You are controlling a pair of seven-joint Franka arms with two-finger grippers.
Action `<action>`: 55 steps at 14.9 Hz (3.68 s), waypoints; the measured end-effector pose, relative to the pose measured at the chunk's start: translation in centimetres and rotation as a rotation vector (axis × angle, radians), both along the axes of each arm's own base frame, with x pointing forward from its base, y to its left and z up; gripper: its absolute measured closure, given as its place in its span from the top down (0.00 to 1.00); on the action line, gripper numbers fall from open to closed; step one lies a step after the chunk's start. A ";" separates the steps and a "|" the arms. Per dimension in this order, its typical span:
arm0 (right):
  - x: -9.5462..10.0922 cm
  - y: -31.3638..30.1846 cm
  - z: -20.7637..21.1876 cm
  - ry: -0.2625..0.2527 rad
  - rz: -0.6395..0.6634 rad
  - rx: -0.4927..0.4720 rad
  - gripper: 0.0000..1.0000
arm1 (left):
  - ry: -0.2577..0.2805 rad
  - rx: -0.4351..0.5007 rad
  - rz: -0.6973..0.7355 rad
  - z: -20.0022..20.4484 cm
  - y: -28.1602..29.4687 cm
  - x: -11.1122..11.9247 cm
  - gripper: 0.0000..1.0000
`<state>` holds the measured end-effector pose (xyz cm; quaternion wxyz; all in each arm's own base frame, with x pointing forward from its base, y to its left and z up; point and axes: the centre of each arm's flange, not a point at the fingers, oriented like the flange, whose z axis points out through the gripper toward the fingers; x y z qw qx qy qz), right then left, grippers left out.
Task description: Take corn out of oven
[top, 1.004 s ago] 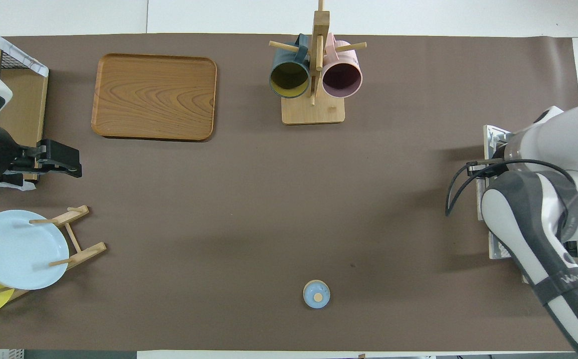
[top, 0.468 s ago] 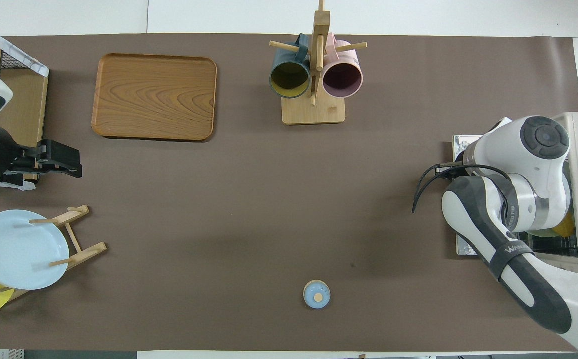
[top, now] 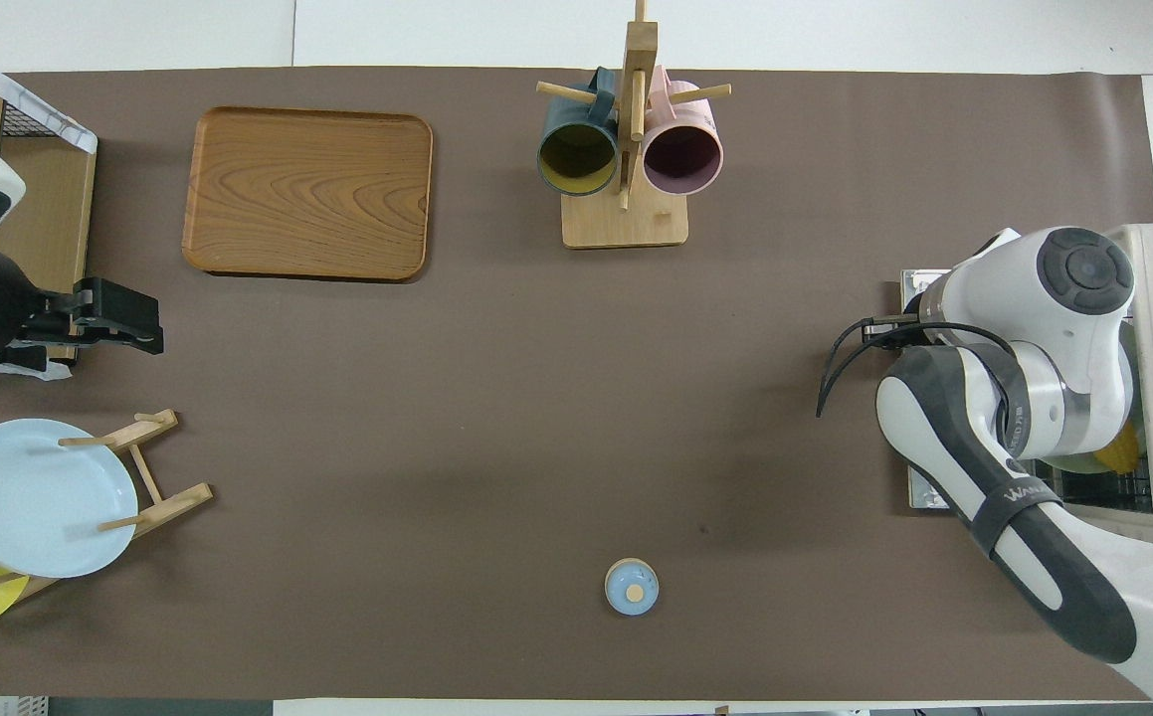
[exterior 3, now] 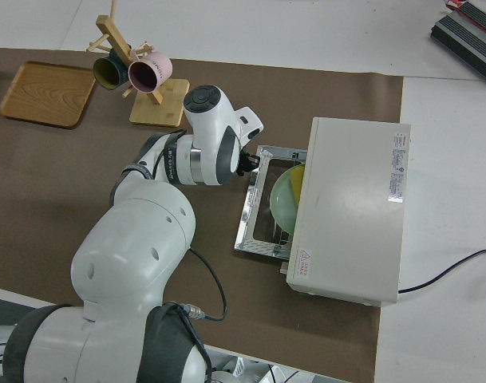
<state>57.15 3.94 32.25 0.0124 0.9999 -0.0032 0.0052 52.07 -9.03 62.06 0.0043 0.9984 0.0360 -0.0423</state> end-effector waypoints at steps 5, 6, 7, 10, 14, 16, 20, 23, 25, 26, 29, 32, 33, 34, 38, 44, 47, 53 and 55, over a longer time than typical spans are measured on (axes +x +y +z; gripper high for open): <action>0.6 -0.2 6.3 0.078 -0.047 -0.023 0.33 | 0.000 0.000 0.000 0.0 0.0 0.0 1.00; 0.1 -0.9 7.3 0.102 -0.067 -0.054 0.43 | 0.000 0.000 0.000 0.0 0.0 0.0 1.00; -0.4 -1.7 7.9 0.118 -0.087 -0.080 0.53 | 0.000 0.000 0.000 0.0 0.0 0.0 1.00; -1.5 -4.7 7.5 0.161 -0.133 -0.106 0.77 | 0.000 0.000 0.000 0.0 0.0 0.0 1.00; -2.8 -6.2 5.9 0.224 -0.150 -0.119 0.73 | 0.000 0.000 0.000 0.0 0.0 0.0 1.00; -3.4 -7.5 5.3 0.241 -0.133 -0.114 0.72 | 0.000 0.000 0.000 0.0 0.0 0.0 1.00; -4.4 -10.2 4.5 0.228 -0.122 -0.098 0.60 | 0.000 0.000 0.000 0.0 0.0 0.0 1.00; -5.1 -10.2 3.3 0.195 -0.118 -0.094 0.43 | 0.000 0.000 0.000 0.0 0.0 0.0 1.00; -5.4 -9.9 3.5 0.189 -0.110 -0.097 0.21 | 0.000 0.000 0.000 0.0 0.0 0.0 1.00; -5.4 -9.7 3.8 0.186 -0.094 -0.111 0.11 | 0.000 0.000 0.000 0.0 0.0 0.0 1.00; -5.1 -7.8 5.3 0.192 -0.035 -0.157 0.05 | 0.000 0.000 0.000 0.0 0.0 0.0 1.00; -3.1 -4.2 8.2 0.188 0.017 -0.171 0.03 | 0.000 0.000 0.000 0.0 0.0 0.0 1.00; -2.1 -2.2 9.6 0.175 0.029 -0.172 0.03 | 0.000 0.000 0.000 0.0 0.0 0.0 1.00; -1.0 0.6 10.9 0.153 0.039 -0.172 0.03 | 0.000 0.000 0.000 0.0 0.0 0.0 1.00; 1.4 14.1 13.8 0.137 -0.039 -0.132 0.03 | 0.000 0.000 0.000 0.0 0.0 0.0 1.00; 1.5 32.1 5.5 0.127 -0.177 -0.143 0.03 | 0.000 0.000 0.000 0.0 0.0 0.0 1.00; -0.4 37.1 2.3 0.134 -0.200 -0.109 0.03 | 0.000 0.000 0.000 0.0 0.0 0.0 1.00; -2.6 42.4 1.2 0.127 -0.285 0.015 0.03 | 0.000 0.000 0.000 0.0 0.0 0.0 1.00; -1.5 41.8 1.1 0.123 -0.324 0.068 0.20 | 0.000 0.000 0.000 0.0 0.0 0.0 1.00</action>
